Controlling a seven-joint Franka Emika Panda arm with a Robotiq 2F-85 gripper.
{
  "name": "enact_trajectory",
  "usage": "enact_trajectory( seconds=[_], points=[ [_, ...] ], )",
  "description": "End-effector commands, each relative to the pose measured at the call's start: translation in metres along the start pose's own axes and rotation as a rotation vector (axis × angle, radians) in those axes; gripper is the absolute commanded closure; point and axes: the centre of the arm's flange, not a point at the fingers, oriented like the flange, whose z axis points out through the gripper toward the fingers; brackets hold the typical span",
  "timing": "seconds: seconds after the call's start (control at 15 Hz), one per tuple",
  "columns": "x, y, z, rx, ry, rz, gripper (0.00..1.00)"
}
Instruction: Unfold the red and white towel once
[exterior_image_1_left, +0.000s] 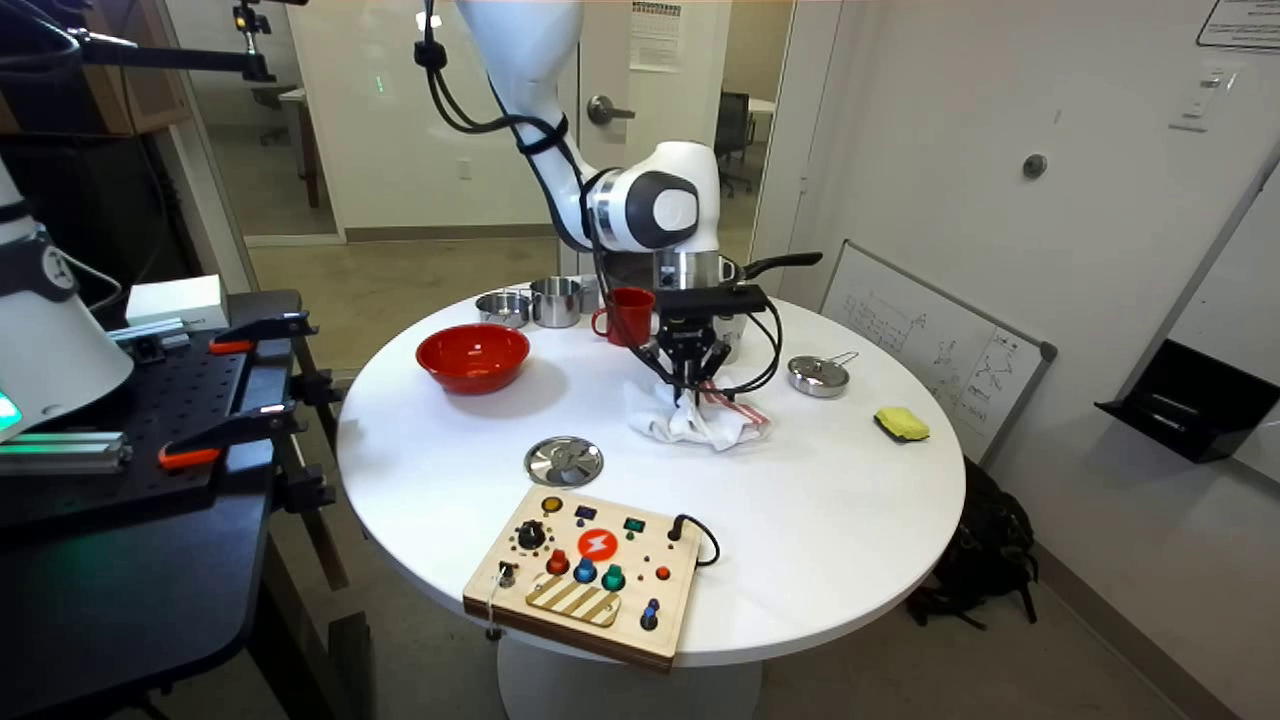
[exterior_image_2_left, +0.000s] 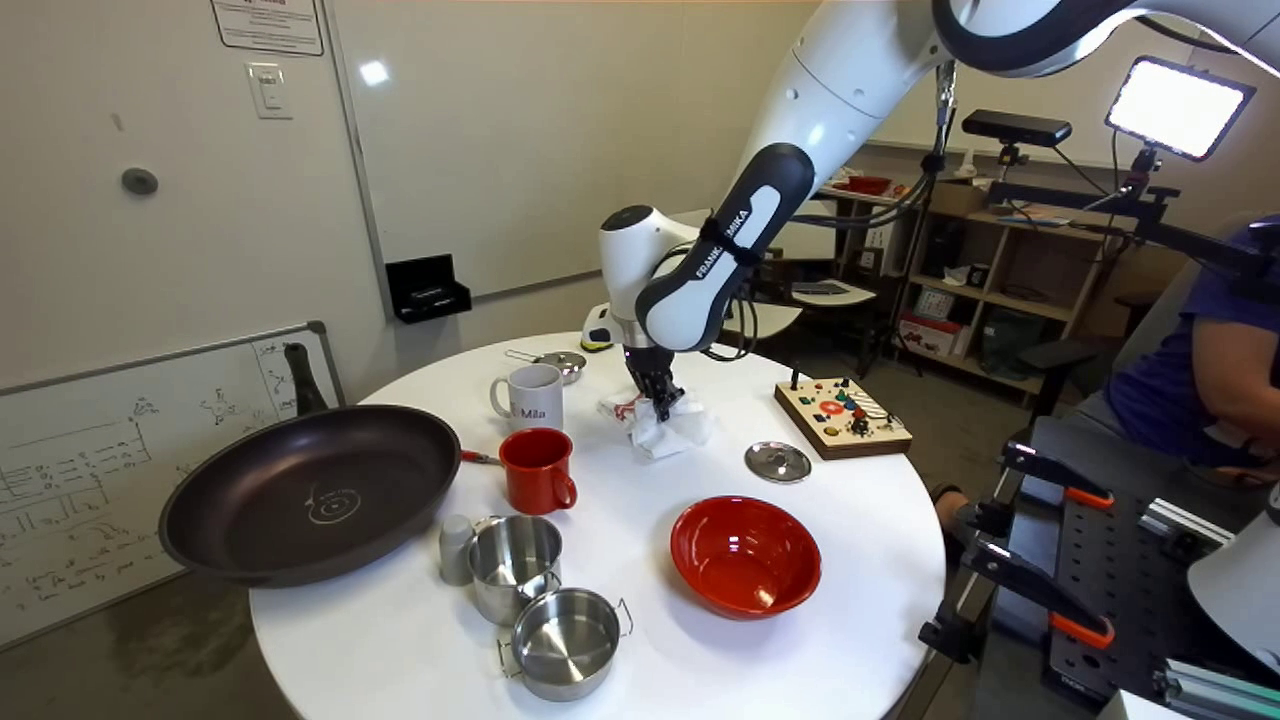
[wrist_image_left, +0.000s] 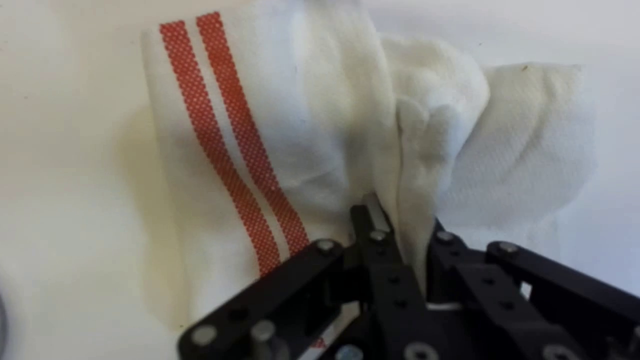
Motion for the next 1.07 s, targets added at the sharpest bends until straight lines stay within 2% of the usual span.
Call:
enact_trajectory(
  seconds=[0.0, 0.4, 0.47, 0.53, 0.67, 0.73, 0.8, 0.87, 0.93, 1.0],
  points=[
    [0.0027, -0.003, -0.0184, 0.073, -0.051, -0.08, 0.97],
    [0.0056, -0.0057, -0.0238, 0.113, -0.104, -0.126, 0.97],
    [0.0057, -0.0064, -0.0243, 0.115, -0.109, -0.135, 0.64],
    [0.0056, -0.0064, -0.0239, 0.118, -0.112, -0.138, 0.63],
    [0.0055, -0.0069, -0.0232, 0.117, -0.12, -0.142, 0.5],
    [0.0052, -0.0072, -0.0234, 0.125, -0.117, -0.152, 0.77],
    [0.0051, -0.007, -0.0227, 0.125, -0.121, -0.154, 0.76],
    [0.0049, -0.0075, -0.023, 0.131, -0.116, -0.162, 0.8],
    [0.0048, -0.0077, -0.0226, 0.127, -0.121, -0.161, 0.94],
    [0.0045, -0.0077, -0.0225, 0.128, -0.12, -0.165, 0.99]
  ],
)
